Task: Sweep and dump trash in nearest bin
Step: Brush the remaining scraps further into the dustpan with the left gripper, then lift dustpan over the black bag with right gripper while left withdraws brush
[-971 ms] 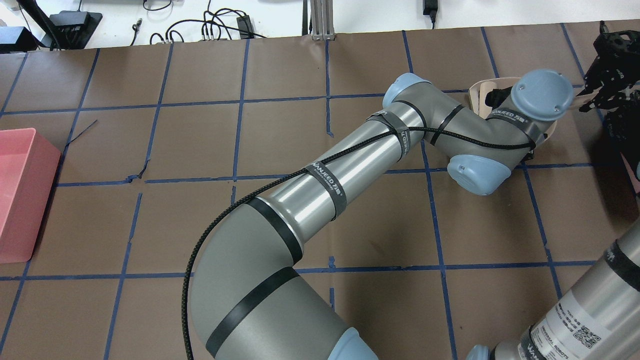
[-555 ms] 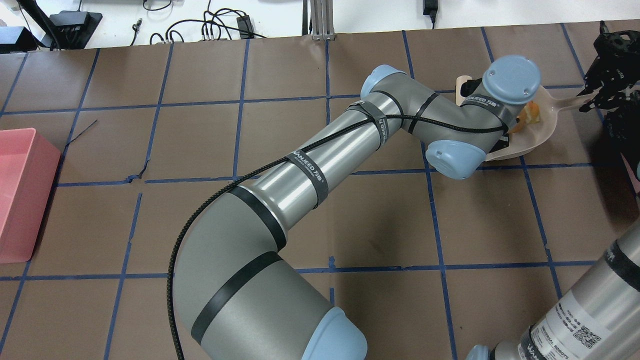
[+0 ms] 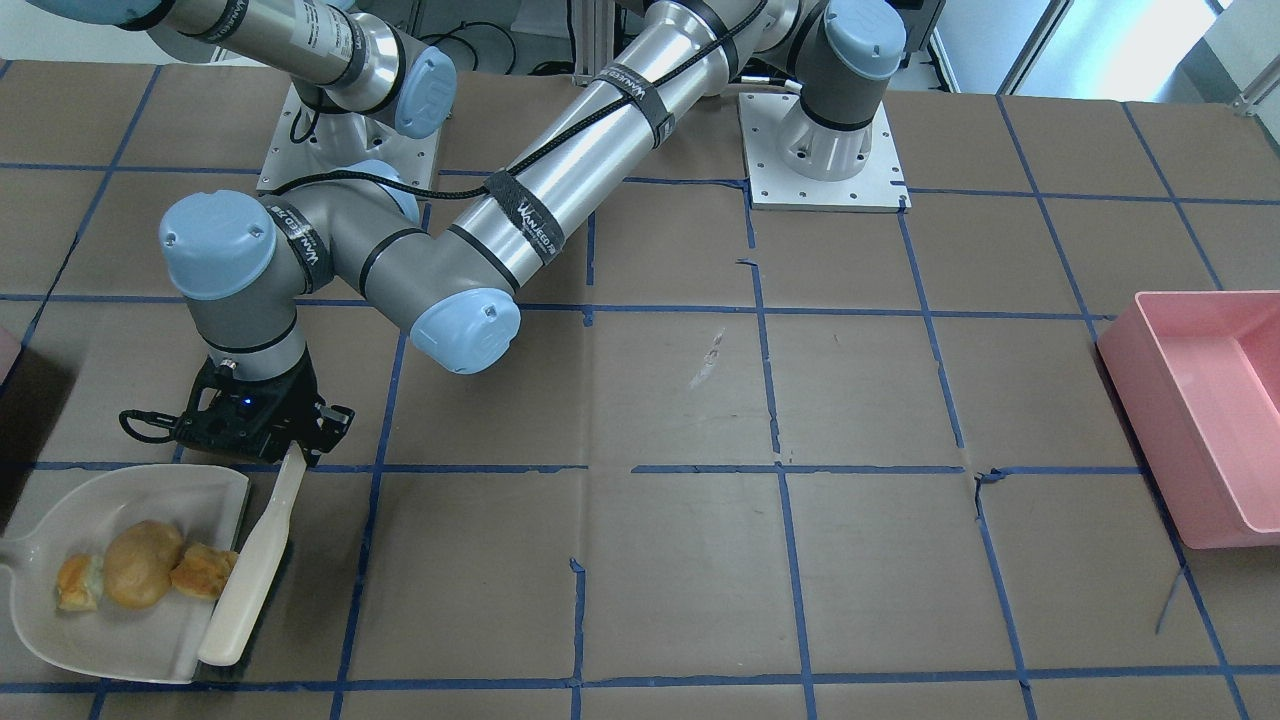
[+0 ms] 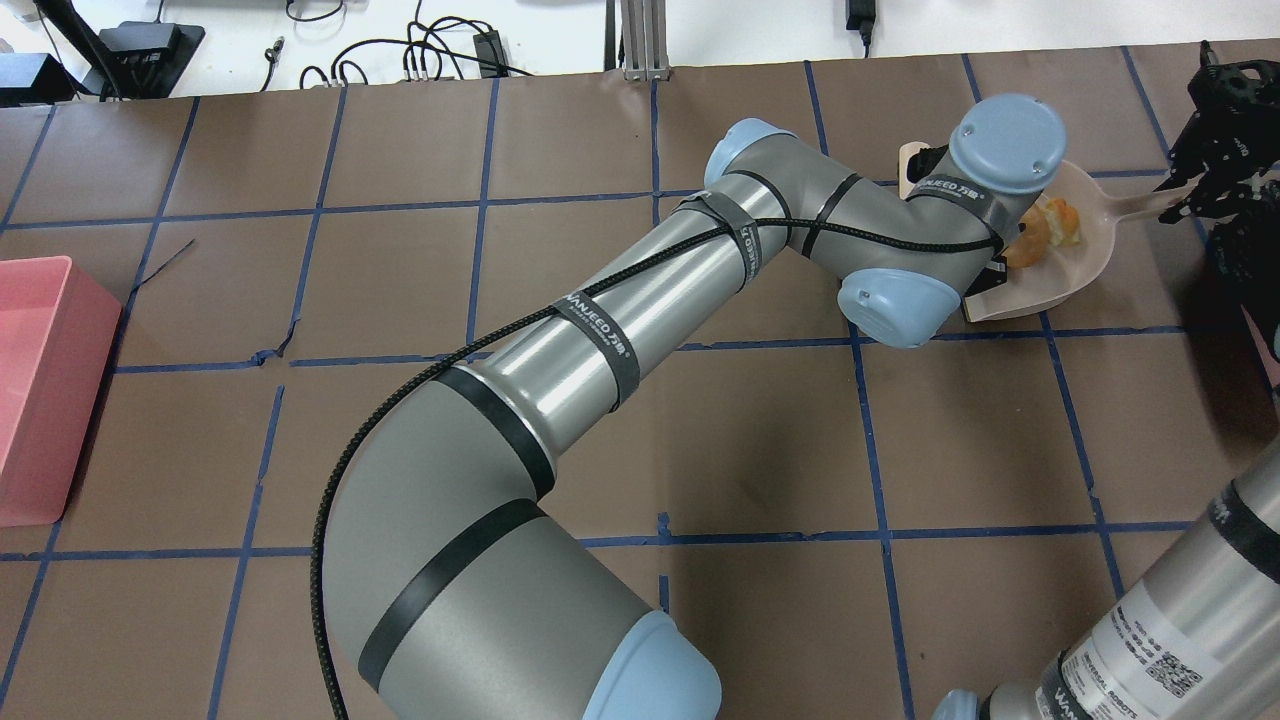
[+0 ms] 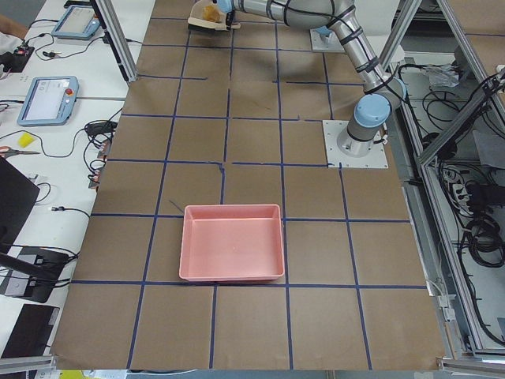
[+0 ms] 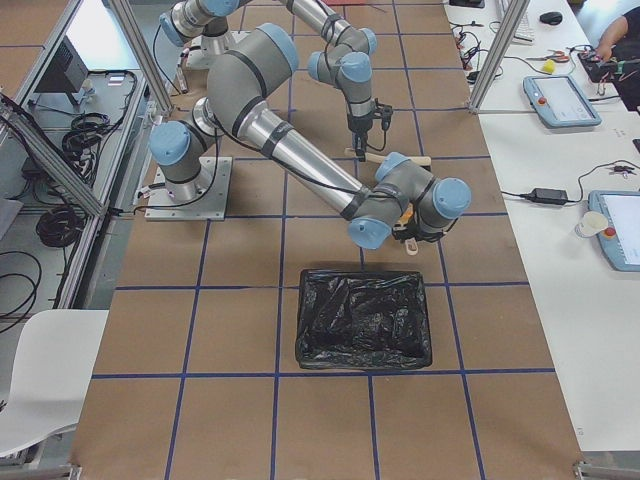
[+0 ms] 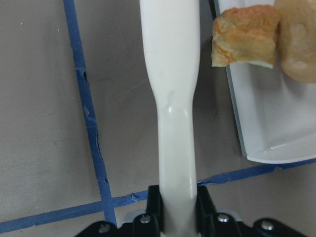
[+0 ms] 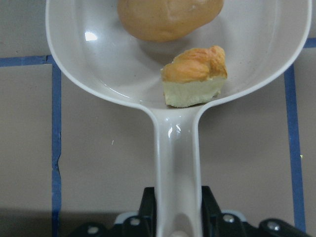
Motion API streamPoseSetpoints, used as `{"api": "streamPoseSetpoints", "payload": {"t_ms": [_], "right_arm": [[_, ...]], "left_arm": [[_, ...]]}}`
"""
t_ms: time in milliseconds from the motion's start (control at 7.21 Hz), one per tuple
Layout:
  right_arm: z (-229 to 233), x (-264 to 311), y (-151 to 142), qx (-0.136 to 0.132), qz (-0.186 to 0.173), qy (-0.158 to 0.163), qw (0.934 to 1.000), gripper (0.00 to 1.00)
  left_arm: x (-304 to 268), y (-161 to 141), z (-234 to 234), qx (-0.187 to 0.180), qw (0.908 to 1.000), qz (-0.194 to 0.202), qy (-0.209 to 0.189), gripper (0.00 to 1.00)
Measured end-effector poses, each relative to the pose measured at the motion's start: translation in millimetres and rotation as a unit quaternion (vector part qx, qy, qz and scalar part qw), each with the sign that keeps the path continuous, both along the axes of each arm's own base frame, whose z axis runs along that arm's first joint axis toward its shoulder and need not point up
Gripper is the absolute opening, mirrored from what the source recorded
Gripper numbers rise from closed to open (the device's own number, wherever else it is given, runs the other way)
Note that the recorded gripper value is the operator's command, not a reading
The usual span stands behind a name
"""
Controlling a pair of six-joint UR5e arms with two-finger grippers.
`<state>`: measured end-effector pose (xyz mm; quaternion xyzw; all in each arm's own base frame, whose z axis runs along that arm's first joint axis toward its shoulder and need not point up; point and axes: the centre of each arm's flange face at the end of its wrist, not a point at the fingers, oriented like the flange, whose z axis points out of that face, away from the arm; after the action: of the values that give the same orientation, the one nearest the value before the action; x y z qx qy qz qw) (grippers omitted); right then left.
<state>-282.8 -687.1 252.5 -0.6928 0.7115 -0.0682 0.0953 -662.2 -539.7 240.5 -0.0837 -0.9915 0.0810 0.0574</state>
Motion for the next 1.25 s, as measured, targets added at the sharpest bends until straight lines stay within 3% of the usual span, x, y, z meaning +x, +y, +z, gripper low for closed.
{"api": "streamPoseSetpoints", "payload": {"t_ms": [693,1109,1248], "right_arm": [[4.8,-36.3,26.1,0.001,-0.051,-0.086,0.9950,0.00],[39.1,-59.1,59.4,0.005,-0.106,-0.165,0.9806,0.00],[56.5,-79.4,83.8,0.010,-0.137,-0.185,0.9731,0.00]], "left_arm": [[15.1,-7.1,24.4,-0.010,0.9998,-0.014,-0.002,0.01],[58.3,-40.3,46.8,0.001,0.9998,0.017,-0.013,0.01],[77.9,-52.5,52.0,0.008,0.9993,0.029,-0.020,0.01]]}}
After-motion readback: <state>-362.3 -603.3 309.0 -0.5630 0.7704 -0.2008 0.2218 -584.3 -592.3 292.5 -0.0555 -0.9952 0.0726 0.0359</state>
